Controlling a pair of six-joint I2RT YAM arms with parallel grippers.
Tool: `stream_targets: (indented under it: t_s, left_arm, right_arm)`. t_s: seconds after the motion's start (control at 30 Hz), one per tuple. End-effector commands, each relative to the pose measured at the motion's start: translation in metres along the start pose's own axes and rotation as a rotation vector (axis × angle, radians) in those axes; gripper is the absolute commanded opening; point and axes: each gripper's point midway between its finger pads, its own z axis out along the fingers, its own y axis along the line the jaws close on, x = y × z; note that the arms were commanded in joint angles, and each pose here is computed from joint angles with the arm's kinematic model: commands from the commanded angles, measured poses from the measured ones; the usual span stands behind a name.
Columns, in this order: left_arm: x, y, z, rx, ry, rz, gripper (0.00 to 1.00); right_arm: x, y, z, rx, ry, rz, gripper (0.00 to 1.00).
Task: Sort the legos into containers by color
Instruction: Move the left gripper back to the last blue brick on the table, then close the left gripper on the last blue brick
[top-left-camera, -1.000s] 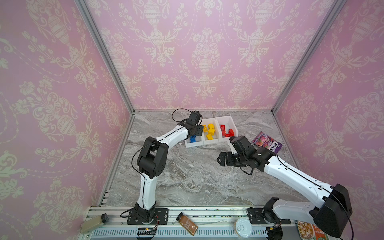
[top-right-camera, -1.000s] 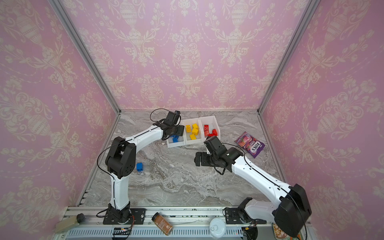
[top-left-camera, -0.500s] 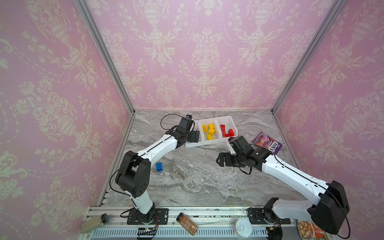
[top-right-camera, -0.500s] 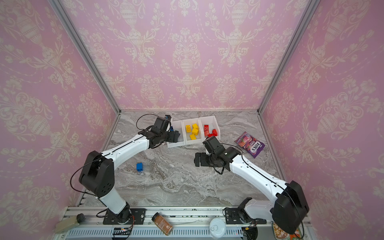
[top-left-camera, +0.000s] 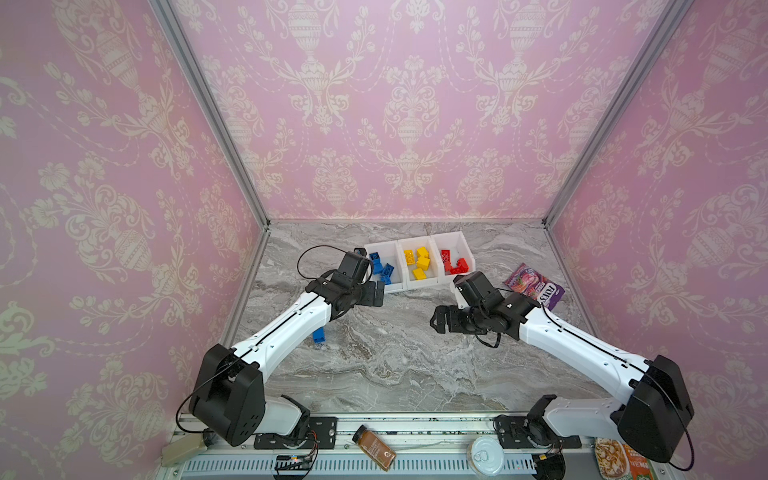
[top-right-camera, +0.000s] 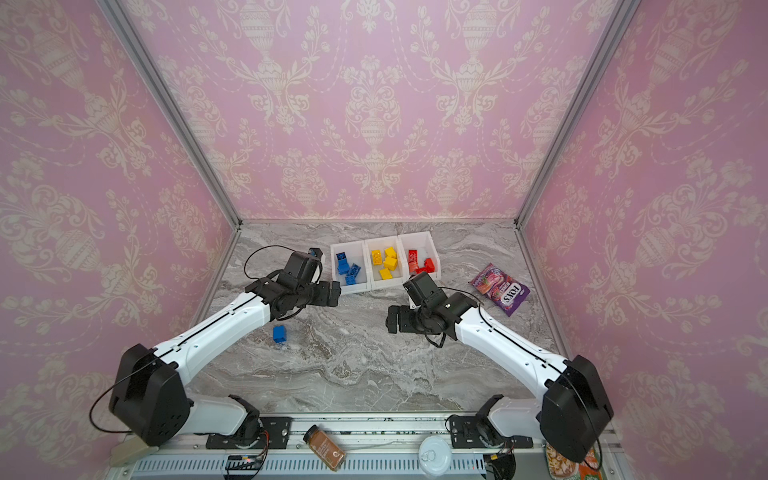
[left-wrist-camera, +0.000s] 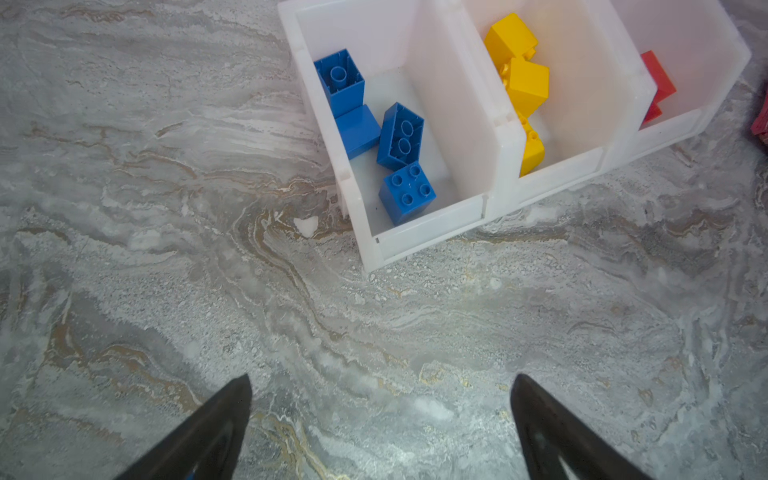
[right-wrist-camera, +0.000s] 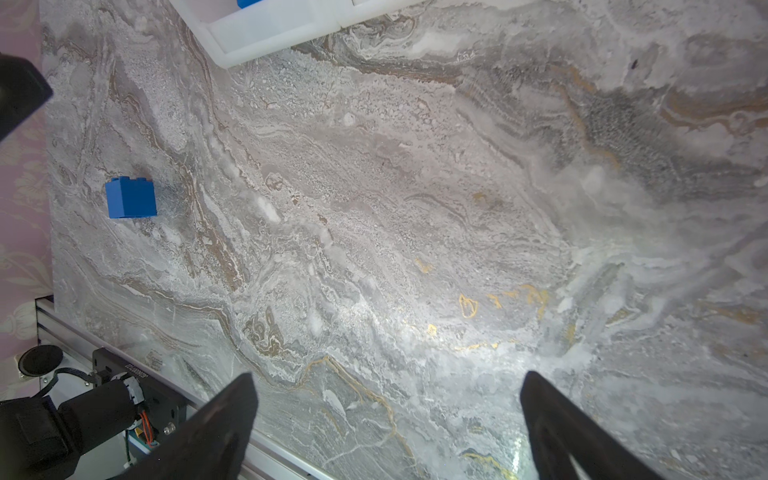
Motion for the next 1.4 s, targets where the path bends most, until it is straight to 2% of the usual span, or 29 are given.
stream_targets:
  t_s: [0.0, 0.27, 0.57, 0.83, 1.03, 1.37]
  left_arm:
    - [0.036, 0.029, -0.010, -0.104, 0.122, -0.024, 0.99]
    - [0.077, 0.085, -0.031, -0.249, 0.267, -0.122, 0.99]
    - [0.096, 0.119, -0.021, -0.261, 0.299, -0.288, 0.95]
    - [0.109, 0.131, -0.006, -0.277, 0.351, -0.335, 0.84]
    - [0.125, 0.133, 0.009, -0.262, 0.488, -0.334, 0.77]
    - [0.118, 0.143, 0.020, -0.279, 0.487, -0.341, 0.63]
  right_arm:
    - [-0.003, 0.005, 0.000, -0.021, -0.001, -0.022, 1.00]
    - [-0.006, 0.007, 0.001, -0.034, -0.003, -0.054, 1.00]
    - [-0.008, 0.008, 0.004, -0.043, -0.005, -0.059, 1.00]
    - [-0.007, 0.007, 0.001, -0.047, -0.013, -0.054, 1.00]
    - [-0.008, 0.008, 0.000, -0.054, -0.013, -0.053, 1.00]
    - [-0.008, 0.008, -0.002, -0.058, -0.026, -0.046, 1.00]
